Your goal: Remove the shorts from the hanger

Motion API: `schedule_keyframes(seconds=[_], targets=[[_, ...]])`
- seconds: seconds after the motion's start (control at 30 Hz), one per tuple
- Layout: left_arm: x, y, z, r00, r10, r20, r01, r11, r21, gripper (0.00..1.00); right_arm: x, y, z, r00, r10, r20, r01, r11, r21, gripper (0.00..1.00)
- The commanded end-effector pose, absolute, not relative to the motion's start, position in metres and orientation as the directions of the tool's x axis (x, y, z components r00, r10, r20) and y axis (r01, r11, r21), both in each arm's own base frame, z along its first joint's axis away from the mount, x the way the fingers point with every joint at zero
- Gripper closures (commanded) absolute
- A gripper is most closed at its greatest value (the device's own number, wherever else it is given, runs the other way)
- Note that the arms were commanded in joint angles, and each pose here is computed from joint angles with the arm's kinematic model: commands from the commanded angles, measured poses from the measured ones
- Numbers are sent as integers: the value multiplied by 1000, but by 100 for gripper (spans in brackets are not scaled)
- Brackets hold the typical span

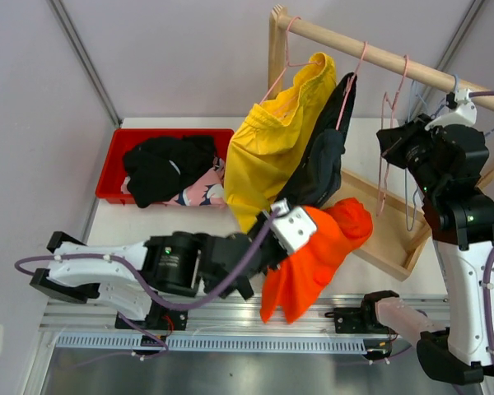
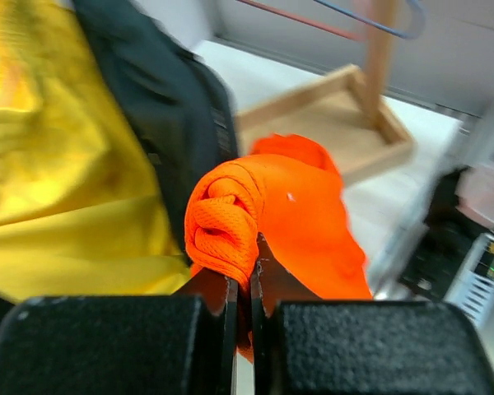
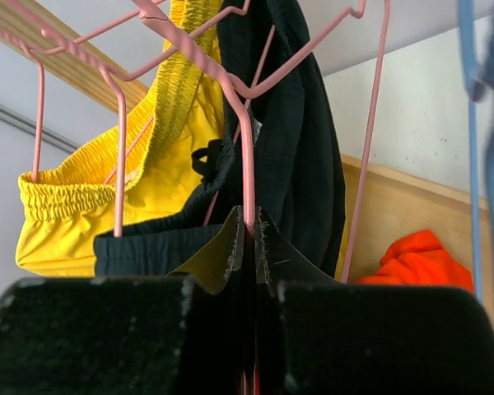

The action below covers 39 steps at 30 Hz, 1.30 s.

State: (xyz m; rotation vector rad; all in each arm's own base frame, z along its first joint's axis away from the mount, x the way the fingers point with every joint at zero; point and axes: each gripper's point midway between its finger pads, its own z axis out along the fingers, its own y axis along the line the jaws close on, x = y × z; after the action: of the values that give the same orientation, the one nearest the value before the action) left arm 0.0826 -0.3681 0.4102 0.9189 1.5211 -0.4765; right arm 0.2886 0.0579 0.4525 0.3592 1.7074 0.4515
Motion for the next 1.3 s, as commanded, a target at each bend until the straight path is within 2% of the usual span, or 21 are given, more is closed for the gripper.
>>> schedule_keyframes(seconds=[0.0,0.13,0.17,0.2,0.23,0.27,0.3,0.33,0.37,0.47,0.57,0.63,0.73,0.9,0.93,1.1,1.2,1.27], targets=[[127,-305,484,117,191,-975,667,712,219,100,269,51,475,-84,488,-869,-53,869,493,100],[156,-256,548,165,101,-981,582,793,179,100,255,50,460,-104,485,-868,-48,870,491,100],[165,-246,555,177,108,-978,549,814,189,100,254,49,452,-119,483,-868,-38,871,490,93],[170,-233,571,203,107,-973,518,832,199,100,249,48,452,-111,483,-869,-41,871,489,85],[174,-225,584,215,92,-972,495,848,190,100,246,48,449,-115,480,-869,-41,872,487,73],[183,-216,589,223,112,-968,457,866,205,100,244,48,446,-120,480,-869,-38,873,487,57],[187,-203,603,244,108,-964,428,880,207,100,242,46,441,-125,478,-870,-30,874,484,30],[192,-204,606,250,128,-960,406,886,223,100,241,45,438,-130,477,-870,-20,875,483,22],[197,-183,625,268,94,-959,362,912,191,100,241,44,434,-135,474,-870,-14,877,480,9],[212,-159,644,310,142,-940,247,943,224,100,239,44,422,-158,471,-868,-3,879,478,1],[233,-142,646,309,164,-937,160,962,221,100,238,45,415,-169,471,-866,-2,878,478,1],[243,-140,643,308,164,-937,159,962,221,100,237,46,408,-180,471,-864,-5,878,479,0],[279,-117,634,266,194,-944,61,974,217,100,237,49,398,-197,477,-857,-9,873,488,1],[335,-110,626,229,163,-960,28,984,174,100,234,55,379,-241,479,-844,-19,867,497,1],[343,-88,633,239,157,-958,-27,988,155,100,232,55,376,-242,478,-844,-19,868,497,1],[385,-51,647,308,53,-950,-54,998,39,100,221,61,359,-276,465,-841,-56,866,497,1],[409,-30,643,316,4,-949,-67,998,-18,100,219,62,349,-291,446,-846,-62,874,482,1],[431,-22,622,263,7,-965,-88,996,-17,100,218,63,345,-292,440,-849,-70,875,478,1]])
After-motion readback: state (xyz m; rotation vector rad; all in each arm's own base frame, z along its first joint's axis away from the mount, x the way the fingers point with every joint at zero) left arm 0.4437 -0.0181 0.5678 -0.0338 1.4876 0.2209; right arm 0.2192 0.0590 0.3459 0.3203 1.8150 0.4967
